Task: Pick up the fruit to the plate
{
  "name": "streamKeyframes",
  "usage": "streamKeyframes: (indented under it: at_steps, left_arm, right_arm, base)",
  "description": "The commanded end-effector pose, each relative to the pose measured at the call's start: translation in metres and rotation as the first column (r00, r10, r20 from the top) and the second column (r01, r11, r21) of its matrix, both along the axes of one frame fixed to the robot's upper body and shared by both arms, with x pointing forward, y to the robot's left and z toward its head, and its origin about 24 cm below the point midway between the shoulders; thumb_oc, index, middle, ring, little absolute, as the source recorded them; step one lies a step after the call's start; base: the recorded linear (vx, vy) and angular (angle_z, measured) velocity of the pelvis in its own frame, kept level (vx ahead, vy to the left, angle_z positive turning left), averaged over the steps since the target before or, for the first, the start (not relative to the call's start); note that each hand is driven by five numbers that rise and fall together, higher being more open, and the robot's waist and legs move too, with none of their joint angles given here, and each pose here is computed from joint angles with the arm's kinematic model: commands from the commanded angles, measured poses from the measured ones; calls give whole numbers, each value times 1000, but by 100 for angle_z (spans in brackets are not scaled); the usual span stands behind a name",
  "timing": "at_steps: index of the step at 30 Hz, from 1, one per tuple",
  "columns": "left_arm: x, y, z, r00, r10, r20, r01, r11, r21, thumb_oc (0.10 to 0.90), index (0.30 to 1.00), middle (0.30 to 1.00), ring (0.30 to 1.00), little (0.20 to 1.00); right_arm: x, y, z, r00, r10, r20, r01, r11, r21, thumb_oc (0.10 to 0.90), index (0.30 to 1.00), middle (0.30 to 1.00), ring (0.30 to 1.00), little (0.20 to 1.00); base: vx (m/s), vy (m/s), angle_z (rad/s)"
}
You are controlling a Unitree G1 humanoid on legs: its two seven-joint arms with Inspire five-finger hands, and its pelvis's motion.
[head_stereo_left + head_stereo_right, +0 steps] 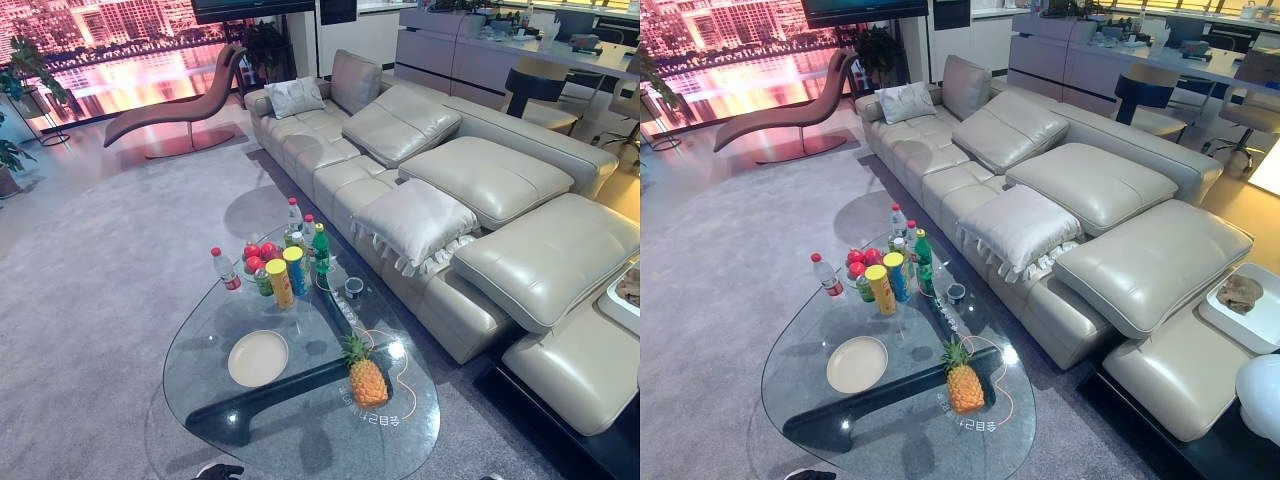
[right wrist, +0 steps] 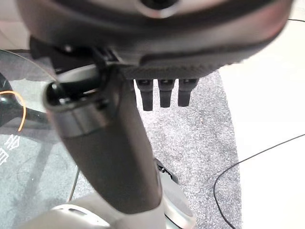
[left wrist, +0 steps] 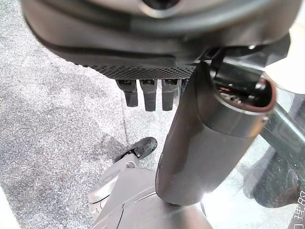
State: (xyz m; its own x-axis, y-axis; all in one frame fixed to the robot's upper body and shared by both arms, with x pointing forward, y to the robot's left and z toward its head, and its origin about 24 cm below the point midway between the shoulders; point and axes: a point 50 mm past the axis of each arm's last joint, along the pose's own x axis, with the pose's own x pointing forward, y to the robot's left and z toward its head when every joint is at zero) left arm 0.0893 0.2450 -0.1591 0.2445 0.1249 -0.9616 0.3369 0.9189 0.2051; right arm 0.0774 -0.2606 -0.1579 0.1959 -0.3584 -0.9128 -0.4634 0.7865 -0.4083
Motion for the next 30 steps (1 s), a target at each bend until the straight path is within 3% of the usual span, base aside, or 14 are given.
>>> streamKeyframes:
  at_steps: [1, 30]
  left_arm:
    - [27, -3, 5, 999, -39, 29, 39, 999, -2, 800, 900, 900, 900, 900]
    - [28, -2, 5, 999, -29, 46, 28, 1000, 5, 800, 900, 900, 900, 900]
  right_arm:
    - [31, -8, 9, 998, 20, 56, -17, 998, -58, 800, 900, 900, 900, 900]
    - [36, -8, 10, 997, 9, 73, -5, 999, -54, 800, 900, 900, 900, 900]
  base:
    - [0, 0, 0]
    - [0, 0, 0]
